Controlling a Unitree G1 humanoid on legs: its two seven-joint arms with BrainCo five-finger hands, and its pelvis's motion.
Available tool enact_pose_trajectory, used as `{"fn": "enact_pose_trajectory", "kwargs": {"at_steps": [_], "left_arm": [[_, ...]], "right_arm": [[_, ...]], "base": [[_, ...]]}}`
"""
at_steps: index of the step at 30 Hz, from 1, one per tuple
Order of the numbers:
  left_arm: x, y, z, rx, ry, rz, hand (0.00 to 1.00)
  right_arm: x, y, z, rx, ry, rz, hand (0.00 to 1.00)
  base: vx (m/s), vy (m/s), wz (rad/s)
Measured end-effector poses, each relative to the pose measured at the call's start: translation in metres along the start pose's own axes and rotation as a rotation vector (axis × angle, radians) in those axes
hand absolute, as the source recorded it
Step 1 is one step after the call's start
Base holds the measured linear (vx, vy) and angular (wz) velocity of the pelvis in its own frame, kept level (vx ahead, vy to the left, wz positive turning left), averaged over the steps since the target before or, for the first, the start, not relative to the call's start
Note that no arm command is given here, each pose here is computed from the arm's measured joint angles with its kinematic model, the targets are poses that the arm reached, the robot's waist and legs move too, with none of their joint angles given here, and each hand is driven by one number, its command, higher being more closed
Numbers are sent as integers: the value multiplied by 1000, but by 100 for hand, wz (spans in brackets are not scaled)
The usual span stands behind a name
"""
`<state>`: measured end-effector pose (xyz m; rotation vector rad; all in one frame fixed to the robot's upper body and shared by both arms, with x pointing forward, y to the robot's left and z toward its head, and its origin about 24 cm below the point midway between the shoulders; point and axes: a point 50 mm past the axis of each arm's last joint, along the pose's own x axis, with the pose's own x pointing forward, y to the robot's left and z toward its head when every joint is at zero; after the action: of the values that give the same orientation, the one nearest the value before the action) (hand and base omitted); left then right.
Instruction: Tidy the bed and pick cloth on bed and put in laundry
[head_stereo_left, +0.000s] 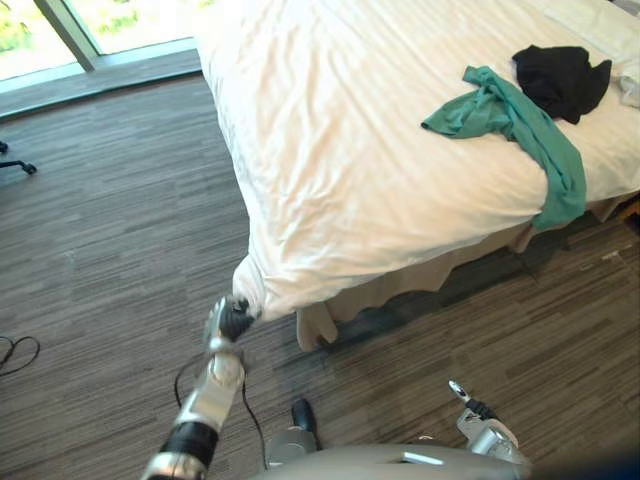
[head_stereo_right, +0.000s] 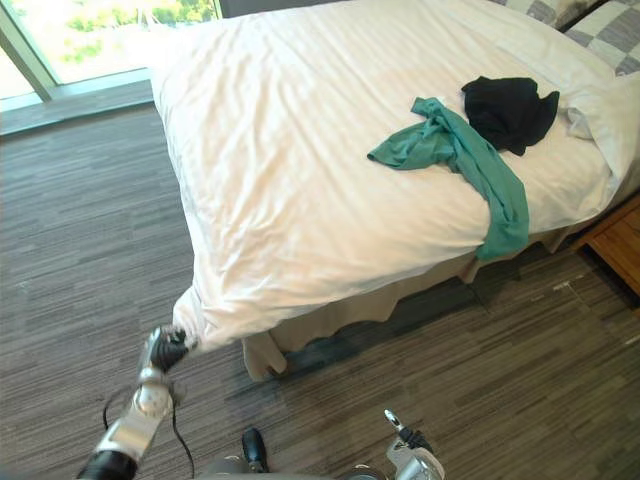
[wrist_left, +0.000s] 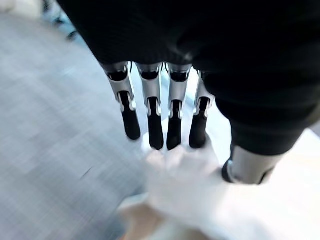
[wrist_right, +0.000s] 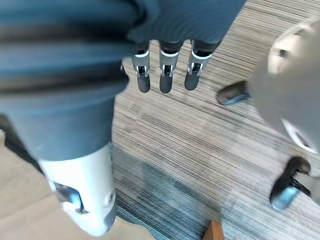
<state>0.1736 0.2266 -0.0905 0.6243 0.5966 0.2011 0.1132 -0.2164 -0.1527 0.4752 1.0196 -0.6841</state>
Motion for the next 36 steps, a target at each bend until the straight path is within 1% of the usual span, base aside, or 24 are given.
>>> {"fn": "enact_pose_trajectory", "kwargs": {"at_steps": [2, 3, 5, 7, 9, 11, 12, 14, 15, 17, 18, 19, 20, 21, 23, 24, 26, 28, 29, 30, 32, 33, 35, 36], "left_arm": [[-12, -14, -27, -7, 106, -46, 0], [-14, -16, -30, -6, 120, -52, 0], [-27, -26, -53, -5, 207, -104, 0], [-33, -28, -66, -5, 250, -111, 0], [-38, -28, -76, -17, 282, -111, 0], [-45, -31, -85, -61, 316, -138, 0], [-47, -34, -87, -70, 326, -152, 0], [-58, -38, -96, -87, 359, -196, 0], [-60, -37, -99, -94, 371, -200, 0], [-74, -33, -115, -175, 439, -168, 0], [-76, -31, -118, -207, 452, -158, 0], [-81, -29, -124, -292, 489, -136, 0], [-85, -27, -128, -361, 516, -116, 0], [-91, -25, -134, -518, 545, -88, 0], [-91, -24, -134, -604, 540, -74, 0], [-88, -23, -132, -657, 515, -75, 0], [-86, -26, -126, -719, 481, -93, 0], [-84, -35, -119, -914, 469, -111, 0], [-78, -38, -113, -996, 454, -143, 0], [-72, -38, -108, -1028, 435, -157, 0], [-38, -30, -72, -1081, 273, -204, 0], [-31, -27, -64, -1082, 235, -214, 0], [-8, -17, -33, -1093, 112, -243, 0], [-4, -15, -27, -1110, 95, -246, 0]], "right_arm": [[0, -2, 3, -3, -21, 3, 0], [0, -2, 4, -5, -26, 2, 0], [0, -1, 9, -53, -80, -6, 0], [1, 4, 16, -62, -122, -1, 0], [1, 7, 26, -92, -177, -31, 0], [-2, 11, 58, -144, -330, -59, 0], [-4, 12, 70, -150, -380, -61, 100], [-20, 16, 121, -179, -626, 17, 100], [-27, 20, 135, -186, -703, 48, 100], [-73, 48, 184, -242, -1019, 237, 100], [-86, 55, 192, -265, -1090, 289, 100], [-110, 70, 201, -319, -1202, 389, 100], [-127, 83, 204, -343, -1265, 471, 100], [-152, 105, 204, -399, -1343, 624, 100], [-166, 127, 201, -450, -1368, 743, 100], [-176, 148, 198, -508, -1367, 852, 100], [-189, 175, 194, -580, -1353, 977, 100], [-212, 213, 194, -655, -1335, 1129, 100], [-230, 235, 201, -677, -1345, 1192, 100], [-239, 245, 207, -681, -1352, 1213, 100], [-291, 278, 241, -683, -1474, 1229, 100], [-304, 284, 247, -681, -1505, 1229, 100], [-338, 301, 266, -699, -1586, 1195, 100], [-343, 304, 270, -702, -1590, 1180, 100]], "base": [[-2, -25, 5], [0, 0, 0], [-44, 6, 0], [-86, 9, -5], [-104, 13, -5], [-119, 24, 5], [-133, 38, 25], [-125, 72, 32], [-97, 77, 20], [-46, 46, 16], [13, 24, 16], [36, 13, 13], [85, 14, 23], [87, 6, 22], [100, 4, 15], [108, 13, 14], [79, 0, 35], [12, -19, 32], [-62, -19, 24], [-136, -33, 48], [-214, -30, 61], [-220, -21, 52], [-150, -53, 52], [-70, -81, 48]]}}
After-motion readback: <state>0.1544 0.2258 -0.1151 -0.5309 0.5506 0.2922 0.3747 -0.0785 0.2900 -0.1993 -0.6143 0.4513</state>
